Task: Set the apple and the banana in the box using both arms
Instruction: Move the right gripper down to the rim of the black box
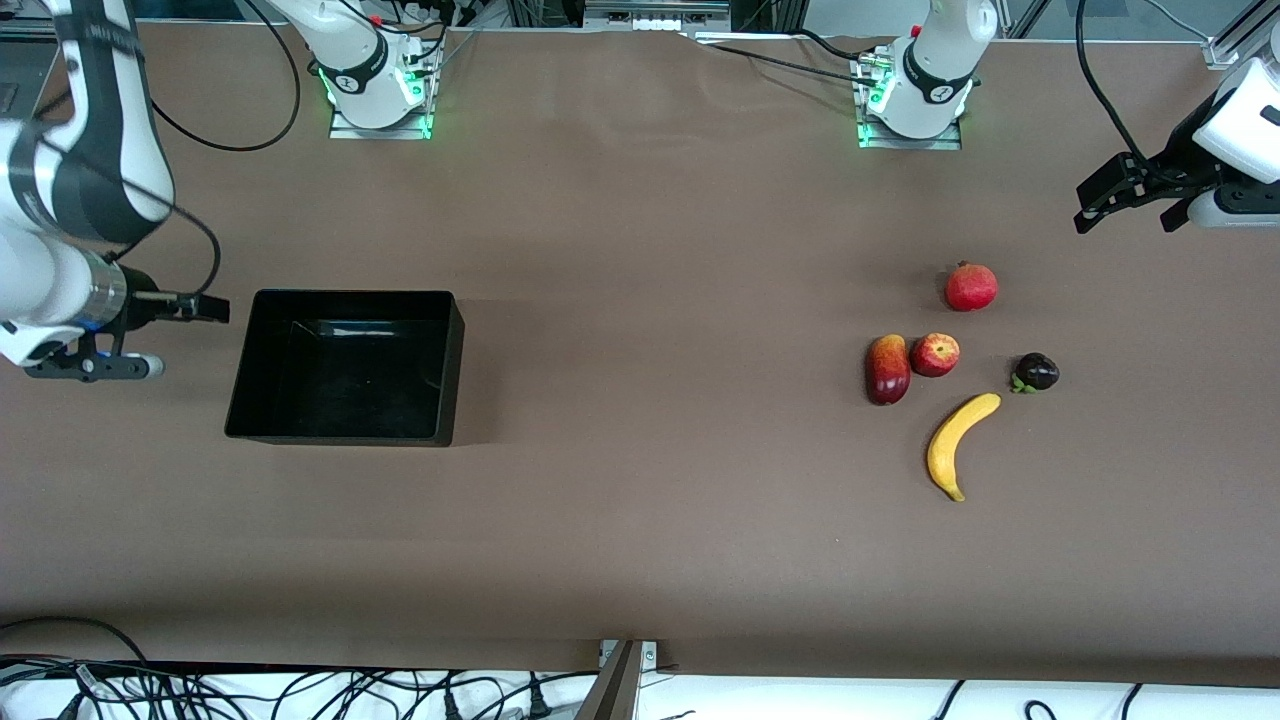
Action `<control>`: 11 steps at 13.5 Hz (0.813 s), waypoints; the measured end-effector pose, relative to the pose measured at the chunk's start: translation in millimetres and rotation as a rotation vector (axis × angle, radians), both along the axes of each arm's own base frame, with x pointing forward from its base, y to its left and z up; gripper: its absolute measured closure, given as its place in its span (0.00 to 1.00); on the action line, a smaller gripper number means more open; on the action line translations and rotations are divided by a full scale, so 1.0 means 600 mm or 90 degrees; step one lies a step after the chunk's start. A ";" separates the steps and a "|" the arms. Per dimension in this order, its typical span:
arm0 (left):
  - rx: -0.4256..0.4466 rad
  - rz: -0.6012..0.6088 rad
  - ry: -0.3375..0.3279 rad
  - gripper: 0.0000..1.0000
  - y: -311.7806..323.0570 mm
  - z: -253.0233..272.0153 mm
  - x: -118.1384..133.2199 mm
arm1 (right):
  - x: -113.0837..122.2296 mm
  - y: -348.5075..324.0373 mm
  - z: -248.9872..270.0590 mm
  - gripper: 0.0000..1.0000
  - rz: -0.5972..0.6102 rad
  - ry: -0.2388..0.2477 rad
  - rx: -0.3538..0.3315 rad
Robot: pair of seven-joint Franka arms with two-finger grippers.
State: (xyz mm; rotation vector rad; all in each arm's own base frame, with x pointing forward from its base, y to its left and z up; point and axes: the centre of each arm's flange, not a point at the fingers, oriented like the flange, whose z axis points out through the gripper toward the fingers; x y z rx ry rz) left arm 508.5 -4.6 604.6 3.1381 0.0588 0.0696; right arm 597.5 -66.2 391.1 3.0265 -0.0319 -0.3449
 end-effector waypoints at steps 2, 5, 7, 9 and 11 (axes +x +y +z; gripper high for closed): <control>0.000 0.000 0.000 0.00 0.000 0.000 0.000 | -0.014 -0.024 -0.057 0.00 -0.011 -0.016 -0.003; 0.000 0.000 0.000 0.00 0.000 0.000 0.000 | -0.047 -0.043 -0.135 0.00 -0.023 -0.036 0.000; 0.000 0.000 0.000 0.00 0.000 0.000 0.000 | -0.062 -0.048 -0.176 0.00 -0.034 -0.040 0.009; 0.000 0.000 0.000 0.00 0.000 0.000 0.000 | -0.066 -0.047 -0.210 0.00 -0.043 -0.038 0.017; 0.000 0.000 0.000 0.00 0.000 0.001 0.000 | -0.063 -0.047 -0.246 0.18 -0.041 -0.046 0.014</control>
